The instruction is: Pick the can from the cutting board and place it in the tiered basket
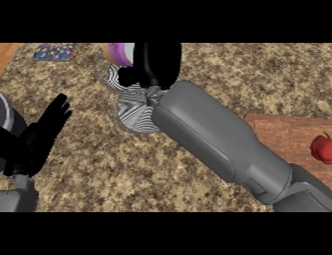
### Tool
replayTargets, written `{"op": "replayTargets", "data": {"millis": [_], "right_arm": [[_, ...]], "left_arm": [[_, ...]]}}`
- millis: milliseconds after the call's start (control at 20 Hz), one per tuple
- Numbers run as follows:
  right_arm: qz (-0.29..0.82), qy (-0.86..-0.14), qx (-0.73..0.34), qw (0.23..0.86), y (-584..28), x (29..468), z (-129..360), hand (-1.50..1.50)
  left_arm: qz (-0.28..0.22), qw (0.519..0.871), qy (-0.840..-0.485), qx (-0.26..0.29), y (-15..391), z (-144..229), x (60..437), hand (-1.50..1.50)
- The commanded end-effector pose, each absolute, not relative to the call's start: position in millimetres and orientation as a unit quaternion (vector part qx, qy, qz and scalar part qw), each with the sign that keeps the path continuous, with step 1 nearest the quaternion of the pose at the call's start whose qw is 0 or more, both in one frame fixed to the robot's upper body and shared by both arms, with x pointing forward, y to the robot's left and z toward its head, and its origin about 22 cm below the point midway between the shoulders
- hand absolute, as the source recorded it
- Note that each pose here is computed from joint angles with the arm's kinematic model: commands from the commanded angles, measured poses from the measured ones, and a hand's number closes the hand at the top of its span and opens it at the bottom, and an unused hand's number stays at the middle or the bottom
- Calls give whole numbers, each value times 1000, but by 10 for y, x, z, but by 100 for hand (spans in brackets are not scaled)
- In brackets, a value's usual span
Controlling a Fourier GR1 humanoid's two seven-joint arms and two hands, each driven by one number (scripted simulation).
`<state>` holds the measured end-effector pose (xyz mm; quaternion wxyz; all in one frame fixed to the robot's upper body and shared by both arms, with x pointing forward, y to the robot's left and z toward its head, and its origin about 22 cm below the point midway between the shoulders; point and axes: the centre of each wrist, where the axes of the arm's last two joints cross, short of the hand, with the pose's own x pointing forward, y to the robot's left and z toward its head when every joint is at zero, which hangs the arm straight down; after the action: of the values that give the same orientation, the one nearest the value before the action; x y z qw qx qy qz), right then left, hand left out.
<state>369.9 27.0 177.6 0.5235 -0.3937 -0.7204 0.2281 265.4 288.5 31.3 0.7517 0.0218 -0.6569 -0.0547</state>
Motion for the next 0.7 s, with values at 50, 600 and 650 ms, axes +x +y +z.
{"op": "replayTargets", "data": {"millis": [50,600,650], "right_arm": [[202,-726,-384,533,323,3780,1787,-150],[10,-772,-261,580,198,3794,2122,-150],[-6,-776,-252,578,217,3720,2013,-150]], "left_arm": [[-56,757,-651,15,2780,344,2601,0],[-54,753,-655,27,2782,433,2714,0],[-57,749,-660,30,2850,416,2691,0]]}}
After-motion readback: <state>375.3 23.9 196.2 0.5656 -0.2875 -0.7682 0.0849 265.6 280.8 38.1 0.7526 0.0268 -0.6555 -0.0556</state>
